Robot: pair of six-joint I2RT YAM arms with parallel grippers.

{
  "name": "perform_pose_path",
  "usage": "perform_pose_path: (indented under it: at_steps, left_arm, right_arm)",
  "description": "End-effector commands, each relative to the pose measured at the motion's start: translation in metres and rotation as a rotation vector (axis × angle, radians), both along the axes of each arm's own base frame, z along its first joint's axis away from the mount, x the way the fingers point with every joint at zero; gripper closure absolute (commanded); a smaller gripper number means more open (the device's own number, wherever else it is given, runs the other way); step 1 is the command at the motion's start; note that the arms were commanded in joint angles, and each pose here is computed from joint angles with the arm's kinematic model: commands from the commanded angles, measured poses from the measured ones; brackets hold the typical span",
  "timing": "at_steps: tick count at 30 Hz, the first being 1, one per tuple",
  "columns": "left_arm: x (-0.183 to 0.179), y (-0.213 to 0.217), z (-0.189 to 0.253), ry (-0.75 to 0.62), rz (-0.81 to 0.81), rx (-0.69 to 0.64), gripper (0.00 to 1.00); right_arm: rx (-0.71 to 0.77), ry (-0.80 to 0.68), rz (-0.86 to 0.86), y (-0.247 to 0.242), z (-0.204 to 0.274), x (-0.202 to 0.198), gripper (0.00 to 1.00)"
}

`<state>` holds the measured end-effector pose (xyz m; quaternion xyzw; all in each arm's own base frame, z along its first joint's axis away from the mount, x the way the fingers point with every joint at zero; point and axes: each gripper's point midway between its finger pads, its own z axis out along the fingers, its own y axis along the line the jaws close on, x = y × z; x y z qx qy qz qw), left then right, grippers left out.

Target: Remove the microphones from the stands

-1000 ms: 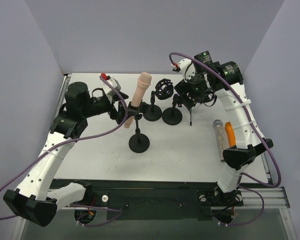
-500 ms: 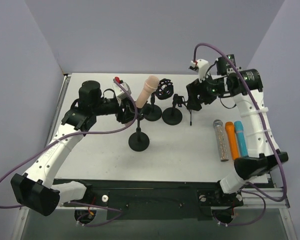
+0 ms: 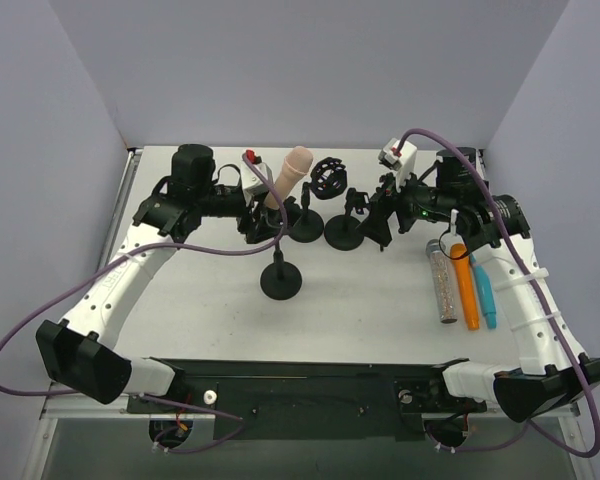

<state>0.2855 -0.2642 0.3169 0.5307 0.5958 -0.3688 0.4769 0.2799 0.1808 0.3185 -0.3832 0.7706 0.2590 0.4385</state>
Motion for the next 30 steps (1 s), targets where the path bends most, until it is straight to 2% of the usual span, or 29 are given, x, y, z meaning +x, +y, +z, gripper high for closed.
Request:
perform_pose_path:
  at_steps: [1,10,15,18,22,24,26,28,29,30]
  left_arm:
    - [0.004,0.006,0.044,-0.125,0.065,-0.038,0.16]
    - [0.031,-0.003,0.086,-0.108,0.236,-0.161,0.15]
    - [0.045,-0.02,0.093,0.009,0.266,-0.222,0.16]
    - [0.046,-0.028,0.097,0.013,0.248,-0.233,0.19]
    - [0.037,-0.032,0.089,-0.004,0.163,-0.172,0.39]
    - [0.026,-0.032,0.09,-0.015,0.092,-0.151,0.55]
    - [0.018,-0.032,0.096,-0.022,0.043,-0.16,0.65]
    - [0.01,-0.03,0.103,-0.008,-0.005,-0.184,0.7]
    - [0.003,-0.028,0.106,0.006,-0.039,-0.195,0.72]
    - [-0.001,-0.028,0.105,0.021,-0.06,-0.194,0.75]
  right_arm:
    - [0.051,-0.04,0.068,0.012,0.003,-0.001,0.16]
    - [0.061,-0.035,0.107,0.022,-0.004,0.002,0.17]
    - [0.07,-0.043,0.174,0.03,-0.006,-0.003,0.19]
    - [0.094,-0.056,0.204,0.039,-0.003,-0.004,0.2]
    - [0.093,-0.1,0.258,0.049,0.0,-0.002,0.2]
    - [0.091,-0.118,0.285,0.053,0.002,-0.002,0.2]
    - [0.095,-0.136,0.316,0.059,0.001,-0.002,0.21]
    - [0.14,-0.199,0.346,0.072,0.012,0.003,0.21]
    - [0.183,-0.149,0.333,0.078,0.007,0.001,0.21]
    - [0.248,-0.244,0.329,0.087,0.03,0.011,0.2]
